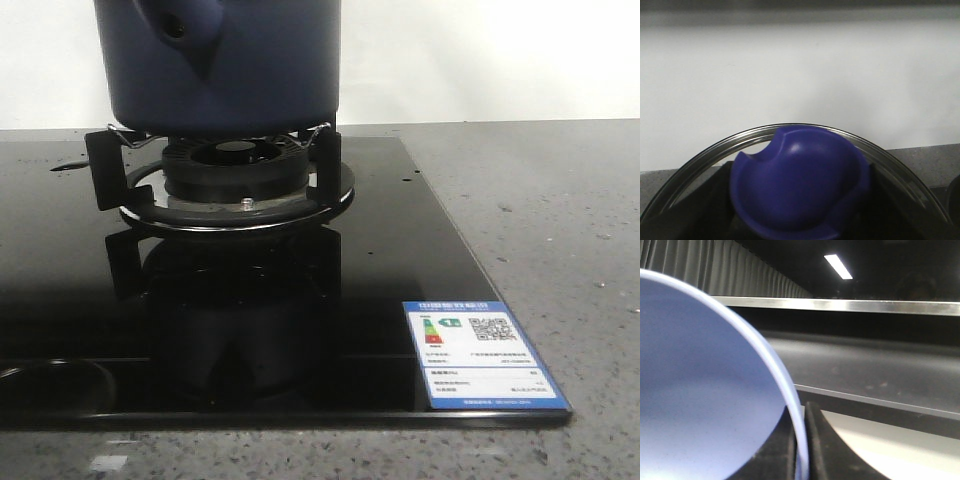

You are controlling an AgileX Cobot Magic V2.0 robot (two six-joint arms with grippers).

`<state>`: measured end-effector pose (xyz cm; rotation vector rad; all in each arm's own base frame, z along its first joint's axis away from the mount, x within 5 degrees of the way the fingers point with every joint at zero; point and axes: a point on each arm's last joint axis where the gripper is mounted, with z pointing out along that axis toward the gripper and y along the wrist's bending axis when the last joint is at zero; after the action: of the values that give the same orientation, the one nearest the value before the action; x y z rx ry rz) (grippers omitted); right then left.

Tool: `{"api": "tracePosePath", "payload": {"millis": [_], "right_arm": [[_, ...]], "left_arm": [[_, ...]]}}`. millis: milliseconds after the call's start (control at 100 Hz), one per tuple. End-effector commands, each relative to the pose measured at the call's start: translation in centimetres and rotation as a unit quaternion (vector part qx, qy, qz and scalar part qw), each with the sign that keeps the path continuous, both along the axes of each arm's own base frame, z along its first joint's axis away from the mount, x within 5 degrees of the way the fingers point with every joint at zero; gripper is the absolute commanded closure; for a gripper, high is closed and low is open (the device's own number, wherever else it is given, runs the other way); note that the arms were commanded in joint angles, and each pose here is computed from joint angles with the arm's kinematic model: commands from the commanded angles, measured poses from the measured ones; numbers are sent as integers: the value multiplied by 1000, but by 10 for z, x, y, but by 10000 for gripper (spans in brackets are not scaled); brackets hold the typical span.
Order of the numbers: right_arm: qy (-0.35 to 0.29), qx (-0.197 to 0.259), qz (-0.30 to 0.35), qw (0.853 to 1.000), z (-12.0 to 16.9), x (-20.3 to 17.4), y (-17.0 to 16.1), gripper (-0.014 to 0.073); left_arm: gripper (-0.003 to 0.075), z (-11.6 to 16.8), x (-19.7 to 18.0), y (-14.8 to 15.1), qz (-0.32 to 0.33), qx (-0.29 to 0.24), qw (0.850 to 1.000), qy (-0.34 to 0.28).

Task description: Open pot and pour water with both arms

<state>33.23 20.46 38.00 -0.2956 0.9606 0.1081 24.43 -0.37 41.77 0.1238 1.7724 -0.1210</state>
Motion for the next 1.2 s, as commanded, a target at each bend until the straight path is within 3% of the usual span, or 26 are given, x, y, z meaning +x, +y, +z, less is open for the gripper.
{"api": "tracePosePath", "payload": {"millis": [0,250,360,520,710,780,850,920,930,1000,1070,1110,1190], "right_arm": [[-79,35,-5,996,38,-19,-10,637],[-61,25,0,998,36,-17,-9,637],[-24,14,13,1000,47,-23,-11,637],[100,14,41,994,81,-29,-35,637],[259,-13,64,964,123,-40,-95,637],[332,-17,58,941,126,-42,-122,637],[418,-17,33,908,120,-43,-151,637],[504,-3,1,864,105,-46,-178,637],[529,-6,-5,848,99,-47,-183,637],[608,-3,-35,793,78,-48,-206,637],[661,8,-47,749,56,-46,-223,637],[679,16,-52,732,43,-44,-229,637],[698,28,-61,713,19,-42,-236,637]], "left_arm": [[363,26,-7,4,25,-15,997,-68],[363,27,-7,3,25,-25,997,-68],[363,27,-7,3,23,-32,997,-69],[363,28,-7,-2,11,-51,996,-71],[363,31,-9,-25,-47,-50,994,-85],[363,32,-11,-36,-74,-58,992,-88],[363,33,-13,-46,-97,-63,989,-91],[363,33,-15,-55,-117,-65,987,-91],[363,33,-15,-56,-119,-65,987,-92],[363,33,-18,-65,-139,-64,984,-92],[363,33,-20,-73,-157,-58,982,-92],[363,32,-21,-78,-169,-53,980,-92],[363,30,-21,-87,-187,-54,977,-86]]}}
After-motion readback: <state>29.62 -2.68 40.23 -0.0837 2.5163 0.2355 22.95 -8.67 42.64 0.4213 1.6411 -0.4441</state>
